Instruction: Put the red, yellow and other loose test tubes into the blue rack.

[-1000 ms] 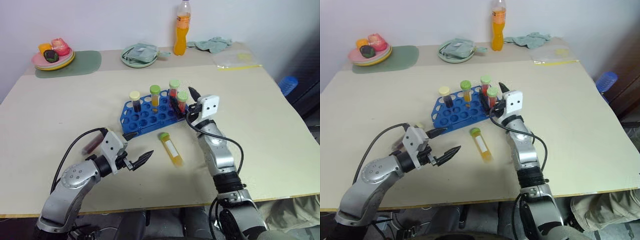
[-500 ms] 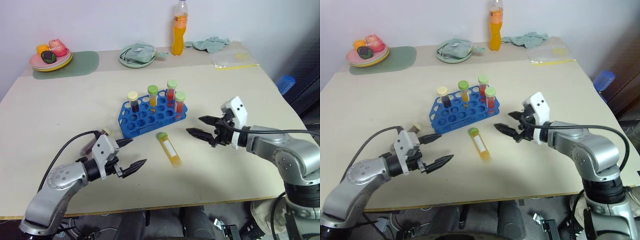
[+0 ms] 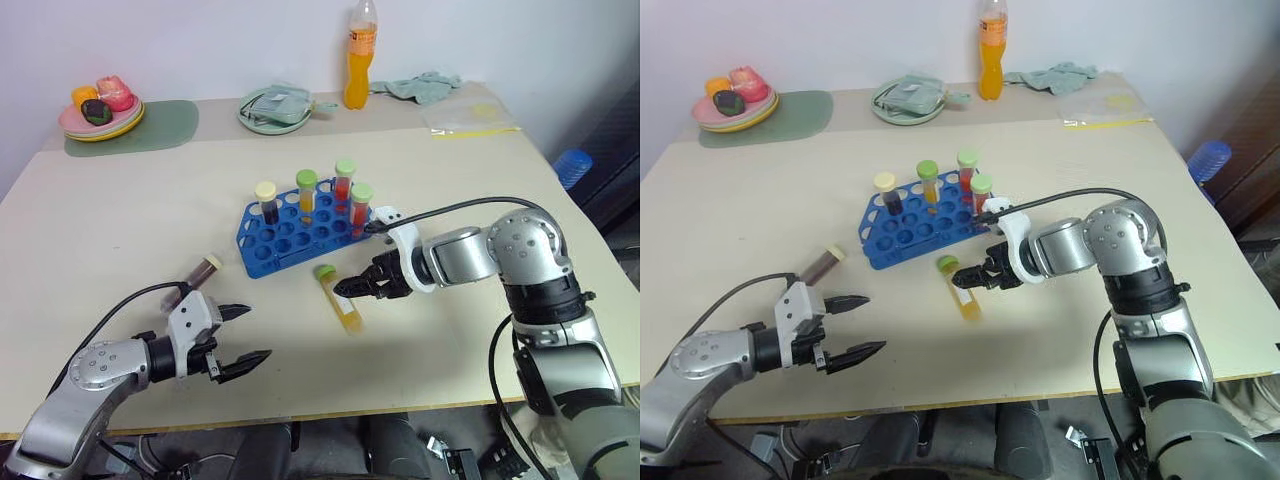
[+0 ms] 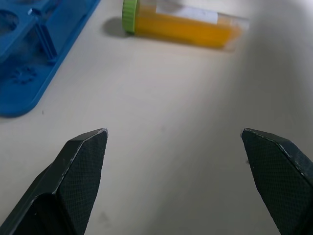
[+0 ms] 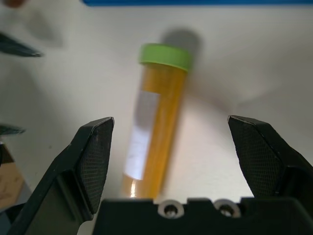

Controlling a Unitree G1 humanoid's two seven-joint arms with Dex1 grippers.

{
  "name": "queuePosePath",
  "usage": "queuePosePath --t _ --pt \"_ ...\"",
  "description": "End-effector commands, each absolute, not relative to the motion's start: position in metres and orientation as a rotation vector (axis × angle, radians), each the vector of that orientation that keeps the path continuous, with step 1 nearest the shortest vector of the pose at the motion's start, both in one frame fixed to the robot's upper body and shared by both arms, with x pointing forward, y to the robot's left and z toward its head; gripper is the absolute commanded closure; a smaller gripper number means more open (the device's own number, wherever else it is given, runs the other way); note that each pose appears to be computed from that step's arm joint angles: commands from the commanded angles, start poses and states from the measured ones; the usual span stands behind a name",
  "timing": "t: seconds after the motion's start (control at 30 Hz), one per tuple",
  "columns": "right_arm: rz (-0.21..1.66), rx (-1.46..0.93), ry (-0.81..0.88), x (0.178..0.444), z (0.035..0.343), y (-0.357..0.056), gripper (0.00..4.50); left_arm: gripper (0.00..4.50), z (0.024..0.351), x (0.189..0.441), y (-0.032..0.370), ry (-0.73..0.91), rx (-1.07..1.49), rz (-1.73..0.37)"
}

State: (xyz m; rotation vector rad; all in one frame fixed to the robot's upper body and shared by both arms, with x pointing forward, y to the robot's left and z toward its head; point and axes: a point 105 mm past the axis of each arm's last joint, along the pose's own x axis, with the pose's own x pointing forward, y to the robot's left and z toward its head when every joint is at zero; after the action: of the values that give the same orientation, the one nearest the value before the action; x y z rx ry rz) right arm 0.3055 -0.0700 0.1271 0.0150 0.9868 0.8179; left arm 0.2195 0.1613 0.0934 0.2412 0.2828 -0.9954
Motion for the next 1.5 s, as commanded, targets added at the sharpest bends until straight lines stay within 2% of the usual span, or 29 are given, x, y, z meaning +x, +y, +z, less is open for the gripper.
queuePosePath --t 0.03,0.1,0.27,0.3,0.4,0.47,0.53,0.63,0.7,0.8,0.87,1.0,1.3,1.5 --pt "0.854 0.052 1.041 0.302 0.130 -0.055 0.63 0.00 0.102 0.216 0.155 0.240 0.251 -1.003" --pt "0.862 0.072 1.070 0.300 0.129 -0.050 1.21 0.00 0.102 0.216 0.154 0.239 0.247 -1.001" --pt "0.831 0.117 1.072 0.299 0.135 -0.046 3.60 0.00 0.102 0.215 0.154 0.241 0.243 -0.997" --pt "0.825 0.126 1.065 0.299 0.137 -0.045 3.83 0.00 0.102 0.215 0.155 0.242 0.243 -0.996" --pt "0.851 0.098 0.921 0.297 0.157 -0.044 3.84 0.00 0.101 0.215 0.156 0.245 0.244 -0.991" --pt "0.913 0.025 0.733 0.292 0.178 -0.042 3.84 0.00 0.101 0.216 0.157 0.245 0.247 -0.983" --pt "0.909 -0.075 0.470 0.296 0.196 -0.043 3.84 0.00 0.101 0.217 0.158 0.240 0.249 -0.975" --pt "0.994 -0.114 0.178 0.294 0.214 -0.046 3.84 0.00 0.102 0.220 0.158 0.229 0.247 -0.962" --pt "1.033 -0.166 -0.009 0.293 0.220 -0.049 3.84 0.00 0.103 0.223 0.158 0.211 0.243 -0.945" --pt "0.963 -0.181 -0.268 0.302 0.225 -0.053 3.84 0.00 0.109 0.237 0.159 0.141 0.231 -0.877" --pt "0.915 -0.172 -0.358 0.308 0.220 -0.051 3.84 0.00 0.118 0.247 0.158 0.056 0.198 -0.826" --pt "0.858 -0.140 -0.412 0.322 0.207 -0.035 3.84 0.00 0.133 0.262 0.156 -0.076 0.143 -0.735" --pt "0.751 -0.086 -0.385 0.352 0.177 -0.023 3.84 0.00 0.133 0.258 0.150 -0.095 0.097 -0.735" --pt "0.732 -0.053 -0.358 0.360 0.168 -0.024 3.84 0.00 0.132 0.257 0.151 -0.095 0.095 -0.725"
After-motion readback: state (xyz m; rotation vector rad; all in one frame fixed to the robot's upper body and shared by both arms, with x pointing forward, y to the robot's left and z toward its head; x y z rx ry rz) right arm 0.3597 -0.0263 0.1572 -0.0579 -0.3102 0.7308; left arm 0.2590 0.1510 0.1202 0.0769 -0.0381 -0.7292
